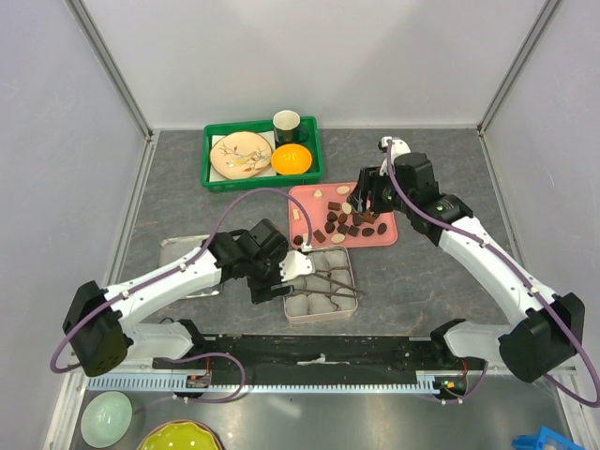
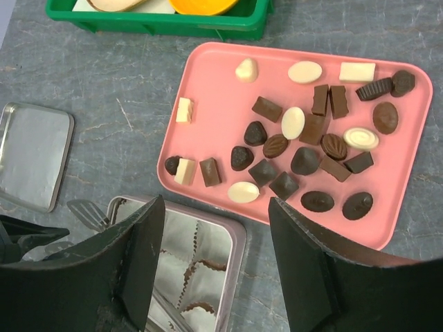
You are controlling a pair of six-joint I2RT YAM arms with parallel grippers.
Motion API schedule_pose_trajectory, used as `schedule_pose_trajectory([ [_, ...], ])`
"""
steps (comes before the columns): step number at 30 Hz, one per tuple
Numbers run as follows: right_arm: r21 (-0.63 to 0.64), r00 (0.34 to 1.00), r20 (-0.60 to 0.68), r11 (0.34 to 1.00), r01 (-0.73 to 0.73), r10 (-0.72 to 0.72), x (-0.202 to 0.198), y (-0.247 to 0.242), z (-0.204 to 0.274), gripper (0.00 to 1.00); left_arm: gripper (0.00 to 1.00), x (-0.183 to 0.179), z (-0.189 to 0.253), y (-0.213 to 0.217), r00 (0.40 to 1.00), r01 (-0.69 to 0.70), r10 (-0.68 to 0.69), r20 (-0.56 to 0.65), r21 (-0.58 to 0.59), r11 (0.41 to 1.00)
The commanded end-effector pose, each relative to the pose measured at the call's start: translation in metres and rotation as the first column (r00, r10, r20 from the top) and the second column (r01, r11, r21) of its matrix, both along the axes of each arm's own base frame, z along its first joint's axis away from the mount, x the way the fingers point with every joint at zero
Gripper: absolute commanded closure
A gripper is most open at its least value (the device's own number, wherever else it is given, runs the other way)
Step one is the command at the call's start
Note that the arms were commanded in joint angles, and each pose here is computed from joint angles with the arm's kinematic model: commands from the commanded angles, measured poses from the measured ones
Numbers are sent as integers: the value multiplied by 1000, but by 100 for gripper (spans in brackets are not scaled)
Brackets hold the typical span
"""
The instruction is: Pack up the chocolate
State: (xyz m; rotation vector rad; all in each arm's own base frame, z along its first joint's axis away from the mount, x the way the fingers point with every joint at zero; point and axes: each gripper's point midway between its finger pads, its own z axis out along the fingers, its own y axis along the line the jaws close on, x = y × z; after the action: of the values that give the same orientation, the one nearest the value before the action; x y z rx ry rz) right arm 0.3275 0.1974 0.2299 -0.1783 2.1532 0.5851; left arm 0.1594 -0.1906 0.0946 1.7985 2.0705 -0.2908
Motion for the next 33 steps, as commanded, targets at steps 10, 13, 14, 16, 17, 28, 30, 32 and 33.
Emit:
schedule_pose_trajectory([
  [10, 60, 1000, 19, 998, -22, 21, -8, -4, 8, 33, 48, 15, -16, -15, 997, 37, -39, 67, 24, 999],
  [13, 60, 1000, 17, 998, -24, 23, -10, -4, 7, 32, 61, 13, -16, -17, 996, 46, -48, 69, 23, 999],
  [14, 62, 1000, 16, 998, -23, 22, -10, -5, 7, 33, 63, 13, -16, -17, 997, 47, -48, 66, 23, 999],
  [16, 61, 1000, 17, 998, -21, 20, -10, -6, 7, 32, 69, 12, -16, -17, 997, 48, -49, 63, 23, 999],
  [17, 62, 1000, 16, 998, -21, 21, -10, -6, 7, 32, 72, 11, -16, -17, 997, 45, -47, 59, 26, 999],
  [28, 92, 994, 108, 996, -5, -5, -7, -12, 39, 21, 99, 12, 39, -35, 996, -40, 52, 79, -153, 987],
  [30, 112, 988, 154, 994, -7, -10, -9, -14, 55, 20, 98, 17, 56, -37, 994, -76, 91, 67, -201, 977],
  [32, 125, 982, 186, 992, -7, -17, -10, -17, 67, 19, 98, 21, 67, -37, 992, -110, 122, 34, -255, 961],
  [33, 132, 980, 198, 991, -12, -14, -11, -17, 73, 18, 98, 22, 76, -39, 992, -115, 126, 19, -290, 950],
])
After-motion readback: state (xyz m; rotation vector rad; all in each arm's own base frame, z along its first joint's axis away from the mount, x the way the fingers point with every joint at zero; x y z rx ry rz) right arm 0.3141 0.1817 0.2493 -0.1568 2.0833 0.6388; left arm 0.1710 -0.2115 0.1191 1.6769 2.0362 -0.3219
